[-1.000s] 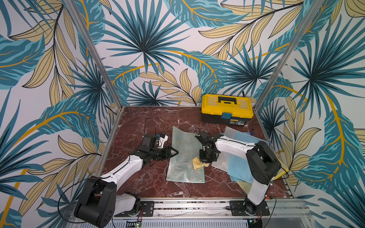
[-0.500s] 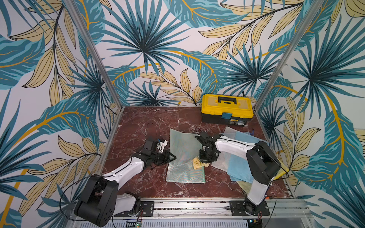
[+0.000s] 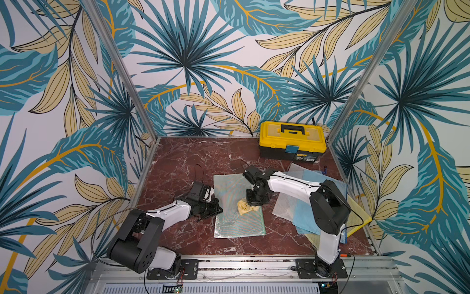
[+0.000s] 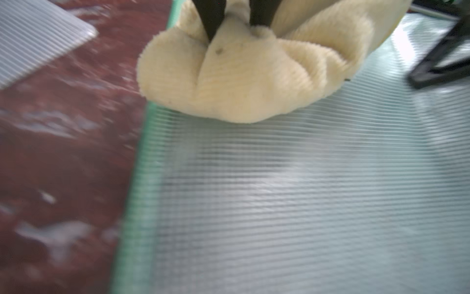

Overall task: Wipe the document bag
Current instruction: Wipe the dirt from the document bag.

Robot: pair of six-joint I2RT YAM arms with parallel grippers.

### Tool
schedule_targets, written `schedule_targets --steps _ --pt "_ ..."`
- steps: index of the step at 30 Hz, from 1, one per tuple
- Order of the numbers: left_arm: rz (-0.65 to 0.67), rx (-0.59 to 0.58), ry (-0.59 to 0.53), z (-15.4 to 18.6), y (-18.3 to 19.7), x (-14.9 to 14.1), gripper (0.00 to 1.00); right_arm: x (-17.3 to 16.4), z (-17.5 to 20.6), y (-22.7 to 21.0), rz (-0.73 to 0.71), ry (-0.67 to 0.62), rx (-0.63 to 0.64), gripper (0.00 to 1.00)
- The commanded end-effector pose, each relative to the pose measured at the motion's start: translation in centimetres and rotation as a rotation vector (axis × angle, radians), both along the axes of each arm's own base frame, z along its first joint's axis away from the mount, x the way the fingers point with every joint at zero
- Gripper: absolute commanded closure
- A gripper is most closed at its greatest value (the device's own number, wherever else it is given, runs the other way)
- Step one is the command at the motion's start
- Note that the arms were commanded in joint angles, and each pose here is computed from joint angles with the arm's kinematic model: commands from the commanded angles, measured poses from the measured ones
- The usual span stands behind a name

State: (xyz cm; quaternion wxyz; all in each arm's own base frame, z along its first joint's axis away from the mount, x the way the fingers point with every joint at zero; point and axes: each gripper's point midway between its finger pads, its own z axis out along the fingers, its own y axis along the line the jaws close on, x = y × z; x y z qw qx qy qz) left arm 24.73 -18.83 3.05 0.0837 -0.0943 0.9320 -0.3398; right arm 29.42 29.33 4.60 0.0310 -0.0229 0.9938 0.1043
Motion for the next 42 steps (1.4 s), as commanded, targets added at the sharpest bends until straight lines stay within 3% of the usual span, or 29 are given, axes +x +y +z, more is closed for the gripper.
schedule_targets --steps 1,6,13,15,22,27,31,38,42 --pt "-0.006 0.024 -0.005 -0.2 -0.5 0.4 1.0 -0.5 -1.8 2.8 0.044 0.049 -0.012 1.0" --pt "-0.007 0.041 0.002 -0.6 -0.4 0.1 1.0 0.2 -4.0 1.8 -0.005 0.083 -0.063 1.0" --pt "-0.013 0.04 -0.002 -0.6 -0.4 -0.2 1.0 0.3 -3.8 -11.1 -0.19 0.09 -0.214 1.0" --pt "-0.02 0.037 -0.003 -0.6 -0.6 -0.1 1.0 0.4 -3.2 -12.7 -0.186 0.074 -0.236 1.0" --pt "-0.092 0.005 -0.005 -0.1 -2.6 -0.1 1.0 3.1 -1.0 -2.1 -0.027 0.015 -0.088 1.0" --pt "-0.147 -0.019 0.006 0.2 -3.9 -0.9 1.0 5.4 -2.0 2.9 -0.013 0.02 0.001 1.0" --pt "-0.158 -0.033 -0.015 0.9 -4.3 -1.1 1.0 7.7 -3.7 0.9 -0.079 0.045 -0.029 1.0" --pt "-0.196 -0.078 -0.031 2.1 -4.8 -1.6 1.0 9.2 -3.2 -12.0 -0.286 0.033 -0.155 1.0" --pt "-0.226 -0.09 -0.011 1.7 -5.6 -1.5 1.0 9.1 -1.8 -8.4 -0.242 0.021 -0.056 1.0"
